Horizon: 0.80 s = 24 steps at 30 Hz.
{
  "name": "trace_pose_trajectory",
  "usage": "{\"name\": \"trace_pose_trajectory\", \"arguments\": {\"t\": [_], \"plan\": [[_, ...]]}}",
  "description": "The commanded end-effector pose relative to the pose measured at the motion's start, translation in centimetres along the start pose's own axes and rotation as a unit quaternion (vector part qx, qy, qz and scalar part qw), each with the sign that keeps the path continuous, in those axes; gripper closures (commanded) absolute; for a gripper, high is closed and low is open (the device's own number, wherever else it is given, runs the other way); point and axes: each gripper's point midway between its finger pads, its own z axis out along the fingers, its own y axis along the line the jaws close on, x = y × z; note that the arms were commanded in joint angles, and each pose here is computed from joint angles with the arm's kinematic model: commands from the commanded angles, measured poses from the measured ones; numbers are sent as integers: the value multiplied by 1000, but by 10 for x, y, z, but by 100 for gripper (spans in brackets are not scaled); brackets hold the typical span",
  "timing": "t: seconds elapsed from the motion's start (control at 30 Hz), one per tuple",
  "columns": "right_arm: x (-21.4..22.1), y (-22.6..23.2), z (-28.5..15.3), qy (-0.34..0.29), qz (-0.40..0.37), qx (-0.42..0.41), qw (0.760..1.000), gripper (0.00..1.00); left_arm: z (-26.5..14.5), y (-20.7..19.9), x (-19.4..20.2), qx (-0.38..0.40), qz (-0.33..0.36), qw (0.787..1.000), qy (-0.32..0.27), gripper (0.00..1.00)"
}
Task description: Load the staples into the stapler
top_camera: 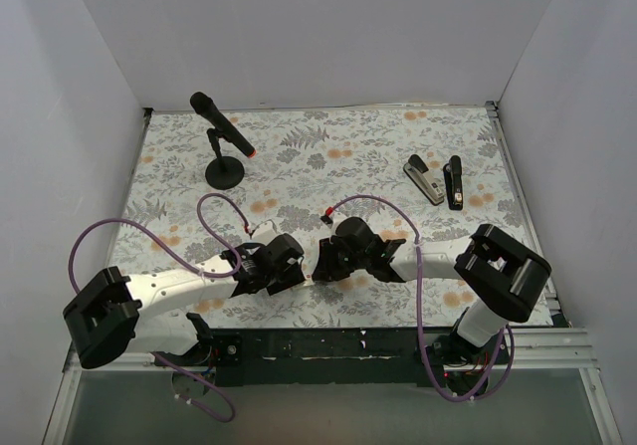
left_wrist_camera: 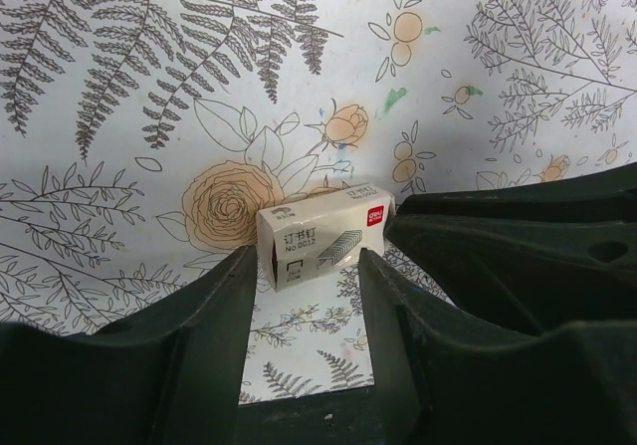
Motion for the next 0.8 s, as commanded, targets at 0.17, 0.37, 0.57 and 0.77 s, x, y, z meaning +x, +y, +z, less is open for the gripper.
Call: {"name": "trace_pose_trajectory", "arguments": {"t": [0.17, 0.37, 0.57, 0.77], "plan": [[-12, 14, 4, -9, -9, -18, 1000, 84, 5, 1, 4, -1, 5, 1000, 8, 56], [-16, 14, 3, -9, -16, -10, 1000, 95, 5, -1, 3, 2, 7, 1000, 6, 56], [-20, 11, 0, -17, -27, 11, 999, 99, 3, -3, 1, 9, -3, 1000, 3, 57], [-24, 0, -3, -23, -38, 60, 997, 99, -7, -11, -6, 38, -56, 998, -11, 52]]}}
